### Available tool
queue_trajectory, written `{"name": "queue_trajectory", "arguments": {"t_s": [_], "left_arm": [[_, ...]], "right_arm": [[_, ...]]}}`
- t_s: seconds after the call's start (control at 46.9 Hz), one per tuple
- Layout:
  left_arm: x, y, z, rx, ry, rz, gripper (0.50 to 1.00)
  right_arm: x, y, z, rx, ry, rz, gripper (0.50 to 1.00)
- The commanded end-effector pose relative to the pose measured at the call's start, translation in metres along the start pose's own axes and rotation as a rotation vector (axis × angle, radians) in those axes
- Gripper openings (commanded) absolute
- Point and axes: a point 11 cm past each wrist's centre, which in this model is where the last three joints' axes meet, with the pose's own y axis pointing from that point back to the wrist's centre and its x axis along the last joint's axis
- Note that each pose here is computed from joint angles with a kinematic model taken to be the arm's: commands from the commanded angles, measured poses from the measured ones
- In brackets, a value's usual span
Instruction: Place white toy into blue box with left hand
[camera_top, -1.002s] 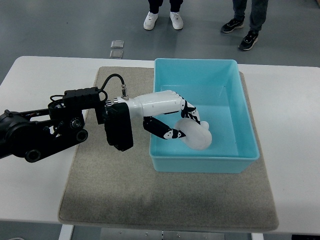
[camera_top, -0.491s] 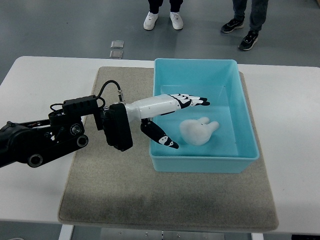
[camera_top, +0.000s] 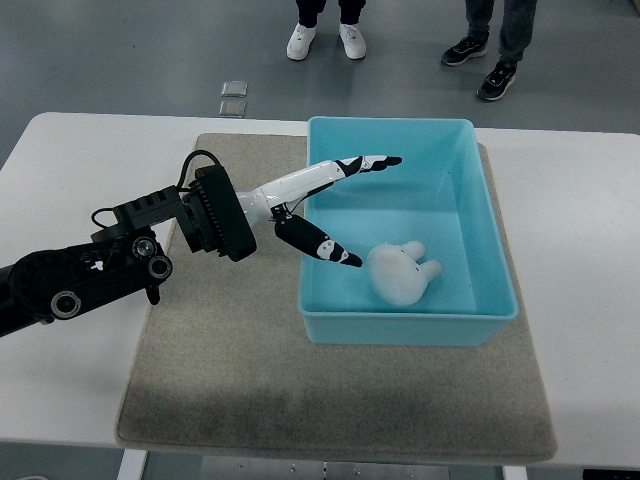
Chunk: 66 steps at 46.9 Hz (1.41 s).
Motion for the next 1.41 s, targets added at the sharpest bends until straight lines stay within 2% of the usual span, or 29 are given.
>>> {"name": "queue_trajectory", "arguments": {"t_s": [0.0, 0.107, 0.213, 0.427, 0.618, 0.704, 0.832, 0.96, 1.194, 1.386], "left_arm": [[0.018, 0.001, 0.001, -0.002, 0.065, 0.079, 0.994], [0.047, 0.009, -0.006, 0.012, 0.220, 0.221, 0.994], [0.082, 0.028, -0.016, 0.022, 0.424, 0.390, 0.994], [0.117, 0.064, -0.039, 0.020, 0.732, 0.589, 1.000], [0.147, 0.103, -0.062, -0.077, 1.027, 0.762, 1.000], [0.148, 0.121, -0.075, -0.111, 1.094, 0.792, 1.000], [0.147, 0.139, -0.086, -0.136, 1.117, 0.789, 1.000], [0.146, 0.154, -0.094, -0.167, 1.193, 0.853, 1.000], [0.143, 0.169, -0.108, -0.223, 1.339, 1.010, 1.000], [0.133, 0.172, -0.117, -0.256, 1.427, 1.079, 1.000]], "right_arm": [[0.000, 0.000, 0.000, 0.000, 0.000, 0.000, 0.936], [0.000, 0.000, 0.000, 0.000, 0.000, 0.000, 0.936], [0.000, 0.000, 0.000, 0.000, 0.000, 0.000, 0.936], [0.000, 0.000, 0.000, 0.000, 0.000, 0.000, 0.936], [0.000, 0.000, 0.000, 0.000, 0.000, 0.000, 0.936], [0.000, 0.000, 0.000, 0.000, 0.000, 0.000, 0.936], [0.000, 0.000, 0.000, 0.000, 0.000, 0.000, 0.936], [0.000, 0.000, 0.000, 0.000, 0.000, 0.000, 0.936], [0.000, 0.000, 0.000, 0.000, 0.000, 0.000, 0.936], [0.000, 0.000, 0.000, 0.000, 0.000, 0.000, 0.936]]}}
